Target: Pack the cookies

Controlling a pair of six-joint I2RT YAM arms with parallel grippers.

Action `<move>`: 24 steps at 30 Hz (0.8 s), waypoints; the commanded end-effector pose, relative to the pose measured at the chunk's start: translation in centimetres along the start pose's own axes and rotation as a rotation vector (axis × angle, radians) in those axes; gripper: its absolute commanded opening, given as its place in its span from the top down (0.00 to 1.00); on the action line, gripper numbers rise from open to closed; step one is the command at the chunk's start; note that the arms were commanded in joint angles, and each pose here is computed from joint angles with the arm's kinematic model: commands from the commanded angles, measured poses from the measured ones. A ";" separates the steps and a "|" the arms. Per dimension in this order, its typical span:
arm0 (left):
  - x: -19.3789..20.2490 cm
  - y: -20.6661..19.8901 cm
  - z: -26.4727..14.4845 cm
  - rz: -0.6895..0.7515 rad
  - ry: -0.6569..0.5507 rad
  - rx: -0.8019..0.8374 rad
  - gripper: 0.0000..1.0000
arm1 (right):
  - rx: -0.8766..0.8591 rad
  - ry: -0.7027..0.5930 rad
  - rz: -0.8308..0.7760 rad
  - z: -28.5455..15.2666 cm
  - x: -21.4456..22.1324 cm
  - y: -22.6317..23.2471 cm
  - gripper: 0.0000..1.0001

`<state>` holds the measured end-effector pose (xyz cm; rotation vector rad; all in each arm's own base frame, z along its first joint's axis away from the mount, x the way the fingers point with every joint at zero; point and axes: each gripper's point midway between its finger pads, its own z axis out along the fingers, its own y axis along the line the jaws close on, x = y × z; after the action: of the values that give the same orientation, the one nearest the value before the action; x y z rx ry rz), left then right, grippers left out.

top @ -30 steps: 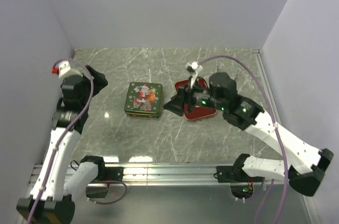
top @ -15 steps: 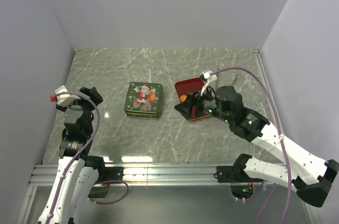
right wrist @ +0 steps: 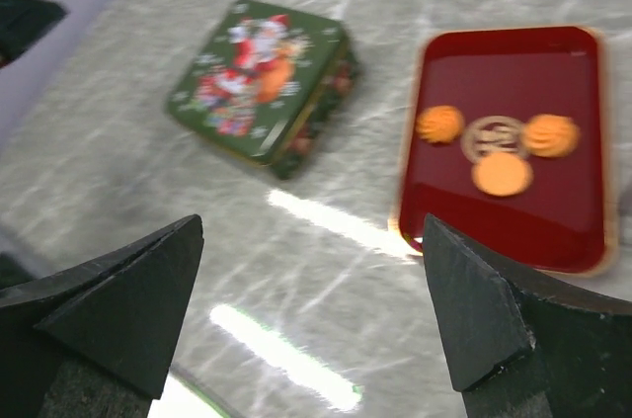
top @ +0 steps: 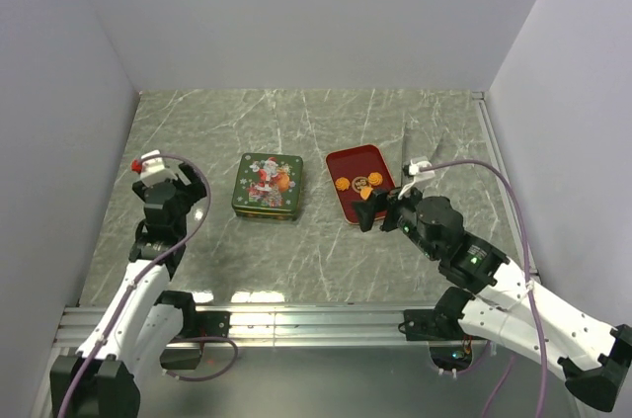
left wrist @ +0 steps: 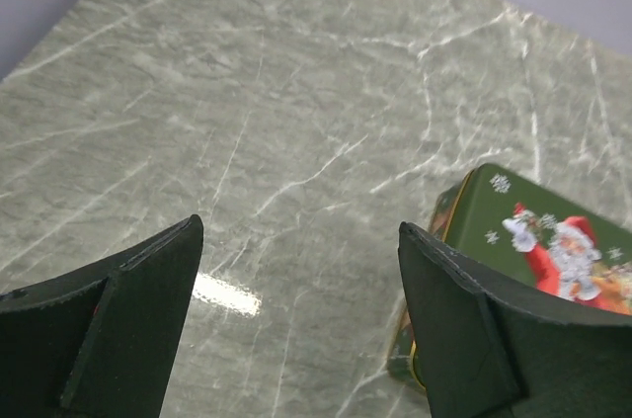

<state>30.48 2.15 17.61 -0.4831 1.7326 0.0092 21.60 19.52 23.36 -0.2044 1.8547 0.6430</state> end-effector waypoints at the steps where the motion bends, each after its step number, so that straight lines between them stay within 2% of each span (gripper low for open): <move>1: -1.2 -1.4 0.9 0.019 -0.095 0.076 0.14 | 0.131 -0.146 -0.054 -0.2 -2.9 -2.4 0.02; 5: -0.5 -0.9 1.9 0.054 -0.138 0.065 0.14 | 0.221 -0.161 -0.100 -0.3 -2.5 -4.5 0.01; 6: 0.7 -0.5 2.2 0.067 -0.120 0.056 0.14 | 0.240 -0.169 -0.100 -0.3 -2.4 -4.9 0.01; 7: 0.0 -0.7 2.3 0.057 -0.159 0.062 0.14 | 0.253 -0.185 -0.084 -0.4 -2.5 -5.1 0.01; 11: 1.2 0.1 3.2 0.042 -0.191 0.032 0.14 | 0.289 -0.236 -0.043 -0.8 -2.4 -6.2 0.00; 15: 3.2 0.7 4.5 0.023 -0.172 -0.001 0.14 | 0.356 -0.293 -0.048 -1.5 -3.3 -7.8 0.00; 18: 1.9 0.7 5.7 0.034 -0.204 -0.038 0.14 | 0.414 -0.346 -0.063 -2.0 -3.9 -9.3 0.00; 20: 2.4 0.9 6.6 0.076 -0.188 -0.056 0.14 | 0.462 -0.391 -0.039 -2.2 -4.3 -10.7 0.00; 24: 2.0 -0.9 8.0 0.114 -0.204 0.020 0.15 | 0.451 -0.409 -0.030 -1.7 -4.9 -11.9 0.00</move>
<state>35.59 3.31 9.51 -0.4013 1.7192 0.1593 26.30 8.63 22.36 0.1378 1.6277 0.1885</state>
